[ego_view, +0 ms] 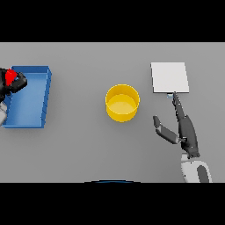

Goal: Pick up the red beaker and tilt it to pour out 1 green nut into yellow bowl. Pick up the yellow bowl and place it on the metallic measuring scale.

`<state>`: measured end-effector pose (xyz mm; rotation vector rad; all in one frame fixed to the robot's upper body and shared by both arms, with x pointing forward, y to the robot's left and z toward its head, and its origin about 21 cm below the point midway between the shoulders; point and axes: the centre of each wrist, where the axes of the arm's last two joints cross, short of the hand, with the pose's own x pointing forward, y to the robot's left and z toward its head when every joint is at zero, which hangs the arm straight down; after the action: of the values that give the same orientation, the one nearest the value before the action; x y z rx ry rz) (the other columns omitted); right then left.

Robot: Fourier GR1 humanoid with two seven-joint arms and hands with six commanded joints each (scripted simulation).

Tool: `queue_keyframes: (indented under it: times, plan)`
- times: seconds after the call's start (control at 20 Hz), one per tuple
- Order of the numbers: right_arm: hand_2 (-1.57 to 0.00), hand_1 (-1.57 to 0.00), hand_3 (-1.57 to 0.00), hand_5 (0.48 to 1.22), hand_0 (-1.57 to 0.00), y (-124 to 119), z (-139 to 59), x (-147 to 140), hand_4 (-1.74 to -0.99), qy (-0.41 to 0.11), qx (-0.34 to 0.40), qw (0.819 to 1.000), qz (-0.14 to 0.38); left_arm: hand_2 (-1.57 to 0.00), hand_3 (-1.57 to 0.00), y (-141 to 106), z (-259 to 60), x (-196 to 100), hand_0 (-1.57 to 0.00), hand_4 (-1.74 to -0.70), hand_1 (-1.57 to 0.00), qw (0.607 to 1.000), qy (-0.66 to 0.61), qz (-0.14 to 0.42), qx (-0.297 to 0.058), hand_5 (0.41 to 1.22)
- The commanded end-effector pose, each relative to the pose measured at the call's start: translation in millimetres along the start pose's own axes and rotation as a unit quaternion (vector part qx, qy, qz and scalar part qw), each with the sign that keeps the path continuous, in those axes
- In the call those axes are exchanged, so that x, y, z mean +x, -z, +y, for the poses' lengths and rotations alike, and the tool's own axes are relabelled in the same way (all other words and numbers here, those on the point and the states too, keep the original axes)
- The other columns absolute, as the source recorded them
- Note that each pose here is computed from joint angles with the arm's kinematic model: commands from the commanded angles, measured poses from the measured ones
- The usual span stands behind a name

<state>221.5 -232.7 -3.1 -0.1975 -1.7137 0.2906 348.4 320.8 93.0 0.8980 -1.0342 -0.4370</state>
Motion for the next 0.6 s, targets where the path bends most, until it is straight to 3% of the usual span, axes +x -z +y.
queue_keyframes:
  times: [0.0,0.1,0.2,0.35,0.55]
  plan:
    - [0.00,0.00,0.00,0.664,0.00,-1,0.0,2,-1.187,-0.002,0.001,1.000,-0.005,-0.96,-0.90,0,5,1,-1.17,-1.12,-0.94,1.000,0.004,0.006,-0.027,0.778]
    - [0.00,0.00,0.00,0.665,0.00,-3,1.0,1,-1.181,-0.009,0.001,1.000,-0.003,-0.61,-0.58,-3,11,0,-0.75,-0.97,-0.60,0.998,0.020,0.005,-0.062,0.740]
    - [0.00,0.00,0.00,0.667,0.00,-5,1.9,4,-1.184,-0.013,-0.001,1.000,-0.001,-0.39,-0.37,-6,16,2,-0.48,-0.88,-0.39,0.996,0.030,-0.002,-0.080,0.710]
    - [0.00,0.00,0.00,0.666,0.00,-2,2.5,5,-1.187,-0.008,0.000,1.000,0.003,-0.20,-0.19,-8,15,4,-0.24,-0.82,-0.20,0.995,0.022,-0.002,-0.093,0.684]
    - [0.00,0.00,0.00,0.660,0.00,-2,7.3,7,-1.192,-0.021,0.002,1.000,0.011,-0.08,-0.08,-6,16,7,-0.10,-0.78,-0.08,0.997,0.001,-0.021,-0.081,0.674]
